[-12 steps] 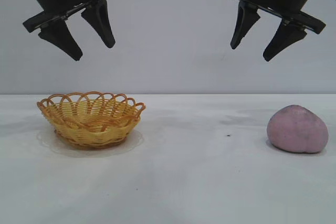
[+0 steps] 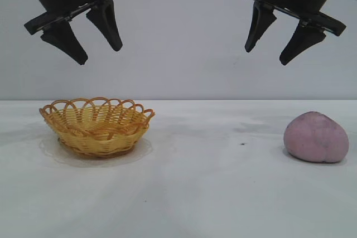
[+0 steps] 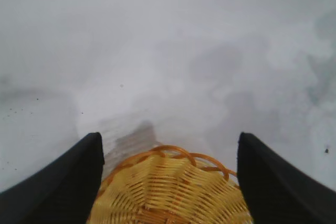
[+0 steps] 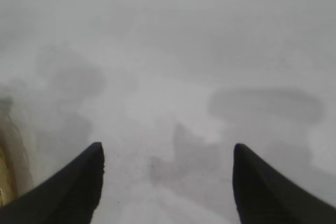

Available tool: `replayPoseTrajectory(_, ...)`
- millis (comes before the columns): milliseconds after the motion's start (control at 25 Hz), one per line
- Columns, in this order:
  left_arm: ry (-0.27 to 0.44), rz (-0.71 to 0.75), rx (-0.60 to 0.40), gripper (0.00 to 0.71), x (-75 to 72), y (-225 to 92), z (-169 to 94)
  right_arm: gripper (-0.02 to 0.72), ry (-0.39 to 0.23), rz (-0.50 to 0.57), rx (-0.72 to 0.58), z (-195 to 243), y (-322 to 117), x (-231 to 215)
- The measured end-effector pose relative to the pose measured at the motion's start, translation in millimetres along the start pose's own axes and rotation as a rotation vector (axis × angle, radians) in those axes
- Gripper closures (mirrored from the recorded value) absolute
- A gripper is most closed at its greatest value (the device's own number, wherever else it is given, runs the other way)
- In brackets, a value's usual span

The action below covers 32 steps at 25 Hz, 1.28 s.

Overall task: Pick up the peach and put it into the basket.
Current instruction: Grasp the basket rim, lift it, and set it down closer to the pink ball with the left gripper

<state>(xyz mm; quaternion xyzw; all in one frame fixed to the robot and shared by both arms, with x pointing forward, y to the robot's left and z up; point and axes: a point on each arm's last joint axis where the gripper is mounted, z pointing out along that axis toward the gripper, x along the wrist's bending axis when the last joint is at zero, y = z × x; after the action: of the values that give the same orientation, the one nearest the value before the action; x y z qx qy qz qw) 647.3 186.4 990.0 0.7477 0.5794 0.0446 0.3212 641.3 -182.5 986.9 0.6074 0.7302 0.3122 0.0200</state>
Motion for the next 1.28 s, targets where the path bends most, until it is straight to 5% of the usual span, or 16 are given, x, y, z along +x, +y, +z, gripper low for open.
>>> replayPoseTrajectory(240, 0.064, 0.149, 0.101, 0.191, 4.1, -1.0, -6.5, 0.254, 0.0, 0.0, 0.0, 0.0, 0.0, 0.0)
replayPoseTrajectory(480, 0.078, 0.338, 0.167, 0.354, 0.5, 12.9, -23.7, 0.254, 0.0, 0.0, 0.0, 0.0, 0.0, 0.0)
replayPoseTrajectory(640, 0.08, 0.413, 0.194, 0.356, 0.3, 17.7, -26.7, 0.254, 0.0, 0.0, 0.0, 0.0, 0.0, 0.0)
replayPoseTrajectory(960, 0.08, 0.475, 0.373, 0.382, 13.5, 10.7, -1.4, 0.254, -0.009, -0.012, 0.003, 0.0, -0.3, -0.8)
replayPoseTrajectory(1280, 0.094, 0.57, 0.487, 0.382, 7.7, 1.8, 38.8, 0.254, -0.016, -0.022, 0.006, 0.0, -0.6, -1.5)
